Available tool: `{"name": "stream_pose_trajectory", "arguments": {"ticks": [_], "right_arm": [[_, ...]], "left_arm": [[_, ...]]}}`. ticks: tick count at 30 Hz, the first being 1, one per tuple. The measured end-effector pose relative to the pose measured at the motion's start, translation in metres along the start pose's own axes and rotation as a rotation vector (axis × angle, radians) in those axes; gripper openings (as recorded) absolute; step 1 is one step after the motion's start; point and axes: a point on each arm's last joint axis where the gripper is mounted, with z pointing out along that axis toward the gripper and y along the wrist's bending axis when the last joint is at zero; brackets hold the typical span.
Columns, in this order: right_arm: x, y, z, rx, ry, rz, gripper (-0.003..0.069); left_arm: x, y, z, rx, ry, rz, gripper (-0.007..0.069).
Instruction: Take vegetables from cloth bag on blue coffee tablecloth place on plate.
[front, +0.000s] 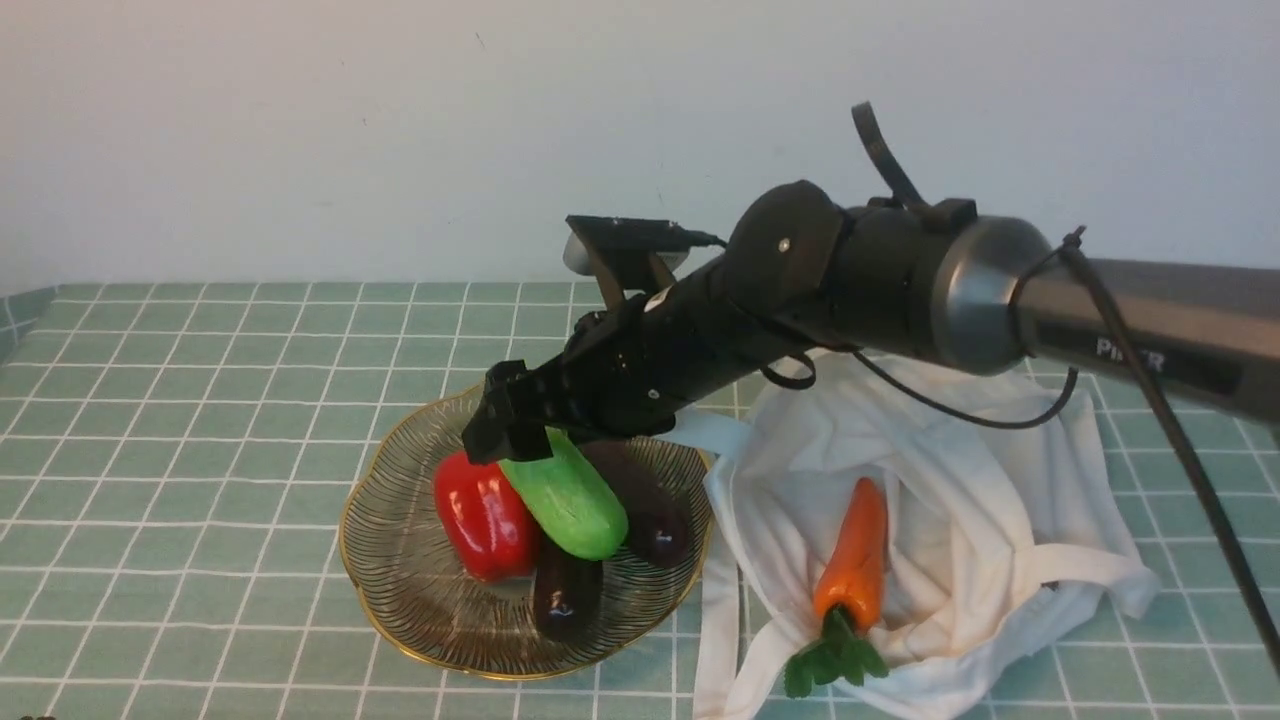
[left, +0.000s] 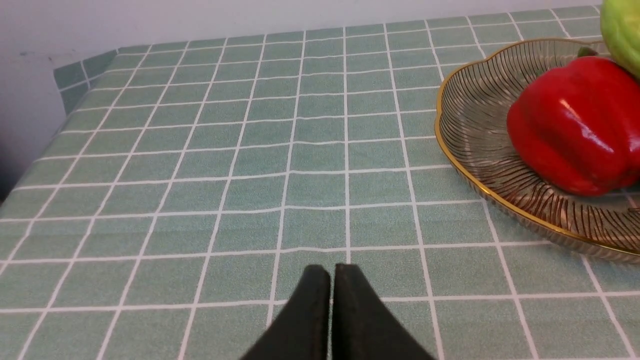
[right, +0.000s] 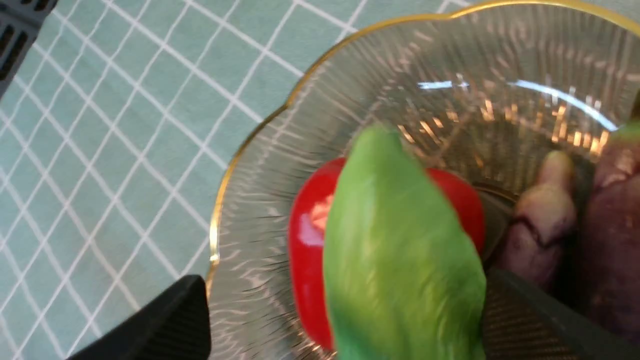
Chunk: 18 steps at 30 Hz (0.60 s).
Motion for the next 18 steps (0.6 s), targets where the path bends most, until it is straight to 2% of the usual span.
{"name": "stream_pose_trajectory", "arguments": {"ticks": [6, 9, 10, 11, 15, 18], "right_arm": [[-0.034, 0.022, -0.033, 0.014, 0.039, -0.174, 0.0690], [-0.058, 0.036, -0.067, 0.094, 0.068, -0.271, 0.0671], [-0.073, 0.044, -0.092, 0.167, 0.049, -0.302, 0.0637], [-0.076, 0.046, -0.098, 0.185, 0.034, -0.309, 0.0627], [-0.105, 0.062, -0.155, 0.325, -0.155, -0.305, 0.0463], [-0.110, 0.076, -0.198, 0.367, -0.259, -0.303, 0.0265]], "left_arm": [[0.000, 0.000, 0.000, 0.000, 0.000, 0.000, -0.0005], [0.000, 0.000, 0.000, 0.000, 0.000, 0.000, -0.0005], [0.000, 0.000, 0.000, 0.000, 0.000, 0.000, -0.0005], [0.000, 0.000, 0.000, 0.000, 0.000, 0.000, -0.0005], [0.000, 0.000, 0.000, 0.000, 0.000, 0.000, -0.0005], [0.000, 0.000, 0.000, 0.000, 0.000, 0.000, -0.0005]]}}
